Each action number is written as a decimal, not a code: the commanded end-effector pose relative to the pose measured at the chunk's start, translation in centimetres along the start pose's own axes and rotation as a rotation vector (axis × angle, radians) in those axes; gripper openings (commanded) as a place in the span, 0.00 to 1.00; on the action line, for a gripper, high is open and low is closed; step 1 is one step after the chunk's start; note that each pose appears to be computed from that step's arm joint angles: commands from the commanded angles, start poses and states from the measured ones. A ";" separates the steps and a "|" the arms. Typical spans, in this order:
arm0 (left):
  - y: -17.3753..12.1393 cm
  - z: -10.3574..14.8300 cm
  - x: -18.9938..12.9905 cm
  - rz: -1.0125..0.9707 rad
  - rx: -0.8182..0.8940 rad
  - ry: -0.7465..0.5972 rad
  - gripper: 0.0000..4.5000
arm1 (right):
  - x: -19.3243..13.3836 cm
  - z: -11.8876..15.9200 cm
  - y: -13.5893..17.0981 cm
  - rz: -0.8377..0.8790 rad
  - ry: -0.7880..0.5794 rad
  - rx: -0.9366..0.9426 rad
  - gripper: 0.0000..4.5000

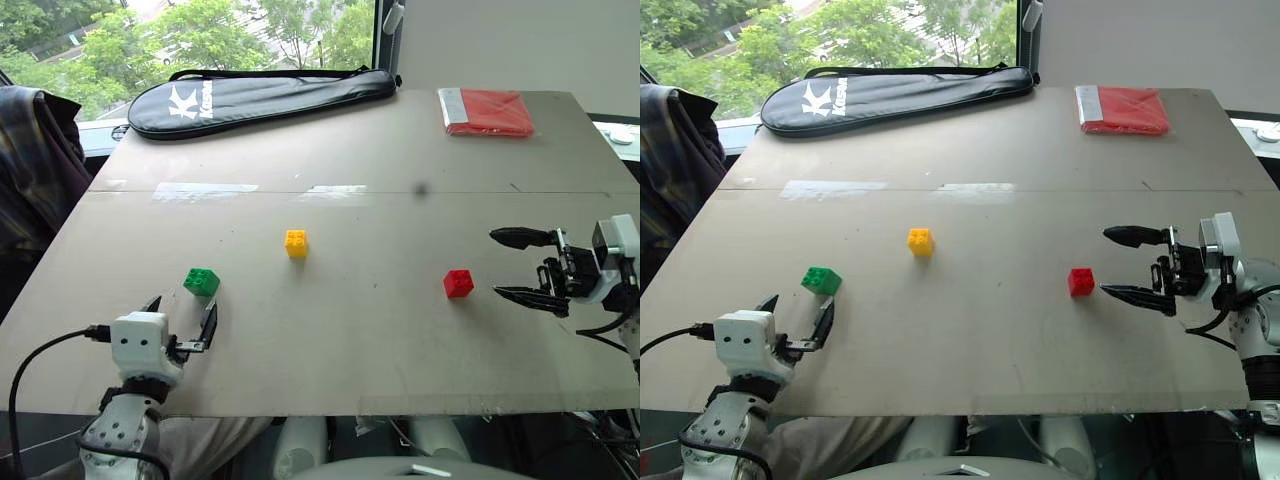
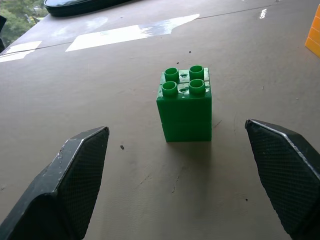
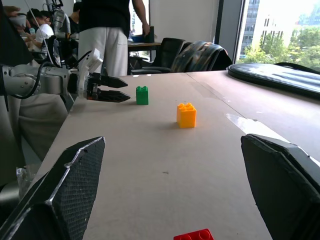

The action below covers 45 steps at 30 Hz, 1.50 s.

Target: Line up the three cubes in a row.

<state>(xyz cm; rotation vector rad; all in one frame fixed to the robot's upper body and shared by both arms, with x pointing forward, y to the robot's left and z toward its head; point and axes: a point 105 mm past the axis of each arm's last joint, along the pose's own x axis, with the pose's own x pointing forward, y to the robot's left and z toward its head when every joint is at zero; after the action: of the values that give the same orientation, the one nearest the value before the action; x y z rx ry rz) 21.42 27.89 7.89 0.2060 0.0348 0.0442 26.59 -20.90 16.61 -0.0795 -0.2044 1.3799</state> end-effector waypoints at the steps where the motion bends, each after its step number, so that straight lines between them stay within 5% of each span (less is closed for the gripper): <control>1: 0.9 0.5 0.4 0.012 0.016 -0.027 1.00 | -0.7 1.0 0.3 0.024 -0.002 -0.048 0.99; 12: 0.8 -1.1 3.6 -0.061 -0.015 0.048 1.00 | -0.1 1.1 0.6 0.022 -0.004 -0.055 0.99; 19: 0.1 -1.5 3.5 -0.095 -0.043 0.076 0.29 | 0.1 1.3 0.6 0.014 -0.005 -0.063 1.00; 24: -0.8 0.5 4.0 -0.166 -0.062 0.014 0.28 | 0.3 1.4 0.7 0.008 -0.009 -0.062 1.00; 30: -7.1 6.2 3.4 -0.730 -0.010 -0.124 0.28 | 0.1 1.3 0.8 -0.017 -0.013 -0.050 1.00; 35: -12.7 6.9 2.7 -1.173 0.151 -0.122 0.28 | -0.4 0.7 1.0 -0.054 0.017 -0.027 1.00; 45: -21.3 6.6 6.8 -1.524 0.278 -0.145 0.28 | -1.6 0.1 2.5 -0.148 0.054 -0.027 1.00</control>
<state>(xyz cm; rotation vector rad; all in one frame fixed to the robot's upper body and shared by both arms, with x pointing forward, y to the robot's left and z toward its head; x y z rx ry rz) 29.04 6.17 10.22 0.3785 0.0503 -1.4803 24.10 -21.72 14.60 -0.0824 -0.1154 1.2517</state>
